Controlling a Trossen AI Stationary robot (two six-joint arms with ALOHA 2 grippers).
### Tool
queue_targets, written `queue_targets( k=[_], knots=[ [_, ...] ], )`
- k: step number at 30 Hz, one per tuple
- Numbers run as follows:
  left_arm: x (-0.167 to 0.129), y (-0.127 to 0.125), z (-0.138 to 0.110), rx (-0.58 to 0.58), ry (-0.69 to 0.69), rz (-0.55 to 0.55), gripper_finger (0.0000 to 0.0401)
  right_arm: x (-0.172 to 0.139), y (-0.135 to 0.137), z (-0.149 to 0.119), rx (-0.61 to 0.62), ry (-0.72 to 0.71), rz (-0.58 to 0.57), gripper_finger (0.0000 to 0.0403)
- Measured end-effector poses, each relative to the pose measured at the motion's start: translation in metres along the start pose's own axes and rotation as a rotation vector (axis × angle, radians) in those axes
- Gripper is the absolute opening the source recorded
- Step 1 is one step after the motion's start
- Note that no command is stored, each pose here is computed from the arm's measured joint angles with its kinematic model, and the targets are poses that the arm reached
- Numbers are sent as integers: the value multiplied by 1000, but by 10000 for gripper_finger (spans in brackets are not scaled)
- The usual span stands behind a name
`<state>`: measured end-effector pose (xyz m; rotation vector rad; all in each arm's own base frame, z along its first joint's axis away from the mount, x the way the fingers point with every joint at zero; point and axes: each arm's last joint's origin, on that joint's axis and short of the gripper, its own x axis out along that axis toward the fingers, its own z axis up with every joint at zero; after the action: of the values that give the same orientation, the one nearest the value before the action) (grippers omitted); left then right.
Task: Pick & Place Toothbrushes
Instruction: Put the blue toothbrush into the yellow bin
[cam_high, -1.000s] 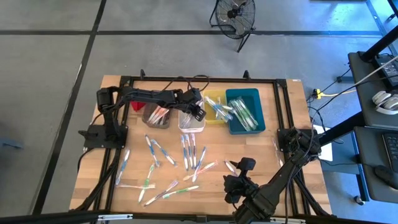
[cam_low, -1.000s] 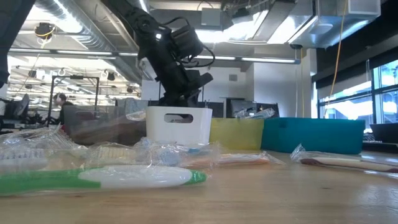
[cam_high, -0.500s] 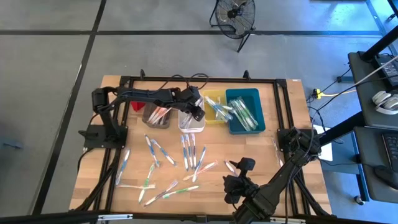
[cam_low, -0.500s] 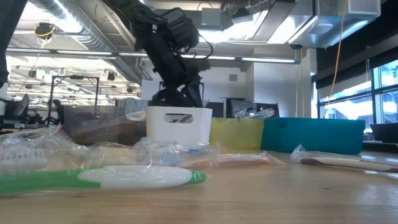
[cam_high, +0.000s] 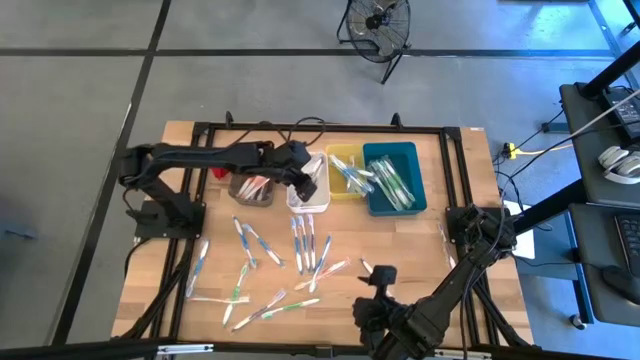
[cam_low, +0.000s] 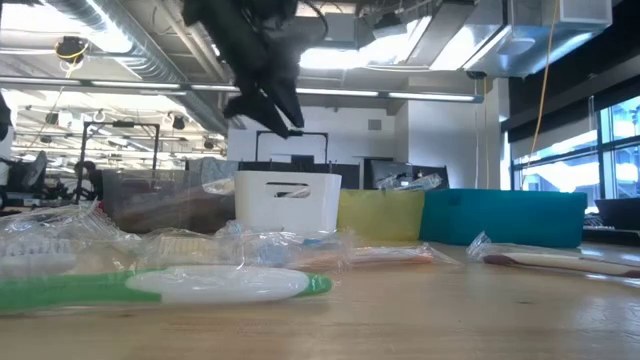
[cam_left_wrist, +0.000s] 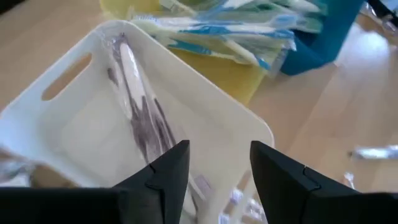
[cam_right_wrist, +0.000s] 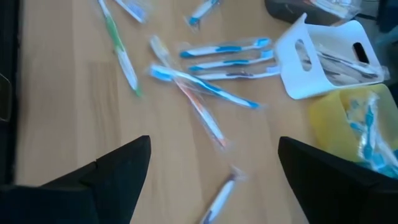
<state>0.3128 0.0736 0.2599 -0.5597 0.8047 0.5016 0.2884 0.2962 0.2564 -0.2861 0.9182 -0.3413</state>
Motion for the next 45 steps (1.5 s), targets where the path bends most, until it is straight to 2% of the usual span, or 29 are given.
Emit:
queue_targets(
  k=[3, 10, 16, 23, 30, 35, 45],
  knots=[
    [-15, -10, -6, 31, -10, -11, 164, 0, 1, 1, 10, -8, 10, 348],
    [-38, -37, -36, 158, 73, -63, 163, 1, 2, 2, -19, -1, 25, 333],
    [-48, -61, -72, 371, 230, -122, 162, 1, 3, 3, -44, -9, 33, 321],
    [-63, -80, -117, 663, 395, -131, 155, 1, 3, 3, -44, -11, 34, 308],
    [-73, -94, -142, 866, 415, -182, 154, 1, 3, 3, -52, -12, 35, 295],
    [-61, -100, -152, 946, 440, -153, 150, 1, 3, 4, -51, -15, 37, 288],
    [-9, -104, -177, 1142, 616, -76, 146, 2, 4, 5, -58, -21, 43, 279]
  ],
)
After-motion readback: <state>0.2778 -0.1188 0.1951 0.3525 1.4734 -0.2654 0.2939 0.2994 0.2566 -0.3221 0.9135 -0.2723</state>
